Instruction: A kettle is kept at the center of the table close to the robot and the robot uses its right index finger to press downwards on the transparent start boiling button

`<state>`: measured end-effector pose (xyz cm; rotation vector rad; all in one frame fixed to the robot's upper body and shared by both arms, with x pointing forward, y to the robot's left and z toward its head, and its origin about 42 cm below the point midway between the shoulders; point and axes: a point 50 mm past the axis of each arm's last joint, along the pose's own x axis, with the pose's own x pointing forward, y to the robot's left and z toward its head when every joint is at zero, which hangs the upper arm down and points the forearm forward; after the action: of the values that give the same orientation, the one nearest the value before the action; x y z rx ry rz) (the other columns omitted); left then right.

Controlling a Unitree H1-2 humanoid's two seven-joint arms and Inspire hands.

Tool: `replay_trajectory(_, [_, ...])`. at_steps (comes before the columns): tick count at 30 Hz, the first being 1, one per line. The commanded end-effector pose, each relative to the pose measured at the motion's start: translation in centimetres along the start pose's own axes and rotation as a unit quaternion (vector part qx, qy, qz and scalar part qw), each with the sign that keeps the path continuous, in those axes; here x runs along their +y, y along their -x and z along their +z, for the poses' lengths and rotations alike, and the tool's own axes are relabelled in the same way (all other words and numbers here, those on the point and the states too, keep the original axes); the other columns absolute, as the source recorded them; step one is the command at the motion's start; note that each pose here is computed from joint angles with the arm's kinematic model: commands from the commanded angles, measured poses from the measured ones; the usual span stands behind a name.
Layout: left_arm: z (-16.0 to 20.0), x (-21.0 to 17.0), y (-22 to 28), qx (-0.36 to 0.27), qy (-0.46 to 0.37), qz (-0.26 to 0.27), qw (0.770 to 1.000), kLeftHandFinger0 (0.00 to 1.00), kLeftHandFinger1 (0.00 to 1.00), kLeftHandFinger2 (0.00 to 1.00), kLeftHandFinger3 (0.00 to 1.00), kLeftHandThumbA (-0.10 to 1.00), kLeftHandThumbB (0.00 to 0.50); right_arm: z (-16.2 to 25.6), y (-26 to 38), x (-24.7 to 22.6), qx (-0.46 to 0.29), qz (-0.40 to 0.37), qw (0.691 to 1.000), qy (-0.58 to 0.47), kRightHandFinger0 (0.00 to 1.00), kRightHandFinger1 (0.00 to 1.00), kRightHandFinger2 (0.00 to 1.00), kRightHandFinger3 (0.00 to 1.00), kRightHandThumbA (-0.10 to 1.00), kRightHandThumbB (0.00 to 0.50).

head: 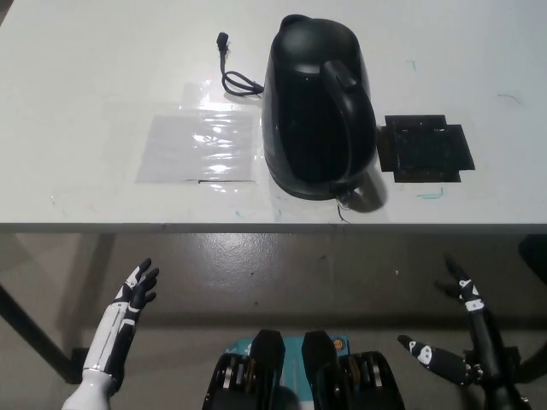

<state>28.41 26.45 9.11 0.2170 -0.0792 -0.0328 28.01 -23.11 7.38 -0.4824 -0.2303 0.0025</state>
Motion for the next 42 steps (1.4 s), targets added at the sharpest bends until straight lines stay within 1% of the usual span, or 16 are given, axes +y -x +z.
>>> replay_trajectory(1, [2.2, 0.2, -0.8, -0.078, -0.022, -0.017, 0.997, 1.00, 1.00, 1.00, 1.00, 1.00, 0.206, 9.4, -2.3, -0.8, -0.250, -0.073, 0.940, 0.221, 0.00, 0.00, 0.00, 1.00, 0.96, 0.190])
replay_trajectory(2, [2.2, 0.2, -0.8, -0.077, -0.022, -0.018, 0.997, 1.00, 1.00, 1.00, 1.00, 1.00, 0.206, 10.2, -2.7, -0.2, -0.254, -0.062, 0.937, 0.233, 0.00, 0.00, 0.00, 1.00, 0.96, 0.182])
replay_trajectory(3, [2.2, 0.2, -0.8, -0.076, -0.021, -0.016, 0.997, 1.00, 1.00, 1.00, 1.00, 1.00, 0.211, 10.4, -2.9, -0.1, -0.254, -0.060, 0.936, 0.235, 0.00, 0.00, 0.02, 1.00, 0.96, 0.184])
replay_trajectory(6, [2.4, 0.3, -0.9, -0.076, -0.022, -0.013, 0.997, 1.00, 1.00, 1.00, 1.00, 1.00, 0.208, 11.4, -3.9, 0.5, -0.258, -0.054, 0.935, 0.237, 0.00, 0.00, 0.03, 1.00, 0.95, 0.189])
replay_trajectory(7, [2.4, 0.3, -0.8, -0.077, -0.021, -0.014, 0.997, 1.00, 1.00, 1.00, 1.00, 1.00, 0.199, 11.8, -4.3, 0.7, -0.255, -0.045, 0.935, 0.243, 0.00, 0.00, 0.04, 1.00, 0.97, 0.192])
replay_trajectory(9, [2.3, 0.3, -0.9, -0.081, -0.022, -0.014, 0.996, 1.00, 1.00, 1.00, 1.00, 1.00, 0.188, 12.0, -4.8, 0.8, -0.254, -0.038, 0.934, 0.249, 0.00, 0.00, 0.03, 1.00, 0.98, 0.198])
replay_trajectory(10, [2.2, 0.3, -0.9, -0.081, -0.024, -0.013, 0.996, 1.00, 1.00, 1.00, 1.00, 1.00, 0.192, 12.0, -5.0, 0.9, -0.253, -0.037, 0.933, 0.252, 0.00, 0.00, 0.03, 1.00, 1.00, 0.203])
replay_trajectory(13, [2.3, 0.3, -1.0, -0.083, -0.021, -0.015, 0.996, 1.00, 1.00, 1.00, 1.00, 1.00, 0.194, 12.2, -5.6, 1.2, -0.248, -0.031, 0.932, 0.264, 0.00, 0.00, 0.03, 1.00, 1.00, 0.208])
replay_trajectory(18, [2.3, 0.2, -1.1, -0.082, -0.023, -0.016, 0.996, 1.00, 1.00, 1.00, 1.00, 1.00, 0.201, 12.0, -6.6, 1.8, -0.238, -0.024, 0.930, 0.278, 0.00, 0.00, 0.00, 1.00, 1.00, 0.214])
replay_trajectory(20, [2.3, 0.2, -1.1, -0.080, -0.020, -0.017, 0.996, 1.00, 1.00, 1.00, 1.00, 1.00, 0.218, 11.8, -7.0, 2.1, -0.234, -0.017, 0.930, 0.282, 0.00, 0.00, 0.00, 1.00, 1.00, 0.215])
replay_trajectory(24, [2.4, 0.3, -1.1, -0.083, -0.023, -0.018, 0.996, 1.00, 1.00, 1.00, 1.00, 1.00, 0.211, 11.6, -7.4, 2.6, -0.221, -0.009, 0.931, 0.292, 0.00, 0.00, 0.00, 1.00, 1.00, 0.212])
replay_trajectory(28, [2.4, 0.2, -1.1, -0.082, -0.019, -0.017, 0.996, 1.00, 1.00, 1.00, 1.00, 1.00, 0.220, 11.2, -8.0, 2.9, -0.208, -0.001, 0.932, 0.298, 0.00, 0.00, 0.00, 1.00, 1.00, 0.218])
replay_trajectory(31, [2.4, 0.2, -1.1, -0.084, -0.021, -0.017, 0.996, 1.00, 1.00, 1.00, 1.00, 1.00, 0.216, 10.8, -8.3, 3.2, -0.200, 0.005, 0.932, 0.302, 0.00, 0.00, 0.00, 1.00, 1.00, 0.219])
replay_trajectory(36, [2.5, 0.2, -1.0, -0.083, -0.019, -0.018, 0.996, 1.00, 1.00, 1.00, 1.00, 1.00, 0.222, 9.7, -9.0, 3.5, -0.184, 0.014, 0.933, 0.309, 0.00, 0.00, 0.00, 1.00, 1.00, 0.208])
replay_trajectory(39, [2.5, 0.3, -1.1, -0.086, -0.019, -0.019, 0.996, 1.00, 1.00, 1.00, 1.00, 1.00, 0.209, 9.2, -9.2, 3.5, -0.171, 0.020, 0.937, 0.306, 0.00, 0.00, 0.00, 1.00, 1.00, 0.200])
replay_trajectory(42, [2.5, 0.3, -1.1, -0.086, -0.020, -0.017, 0.996, 1.00, 1.00, 1.00, 1.00, 1.00, 0.216, 8.9, -9.4, 3.6, -0.165, 0.021, 0.936, 0.311, 0.00, 0.00, 0.00, 1.00, 1.00, 0.206])
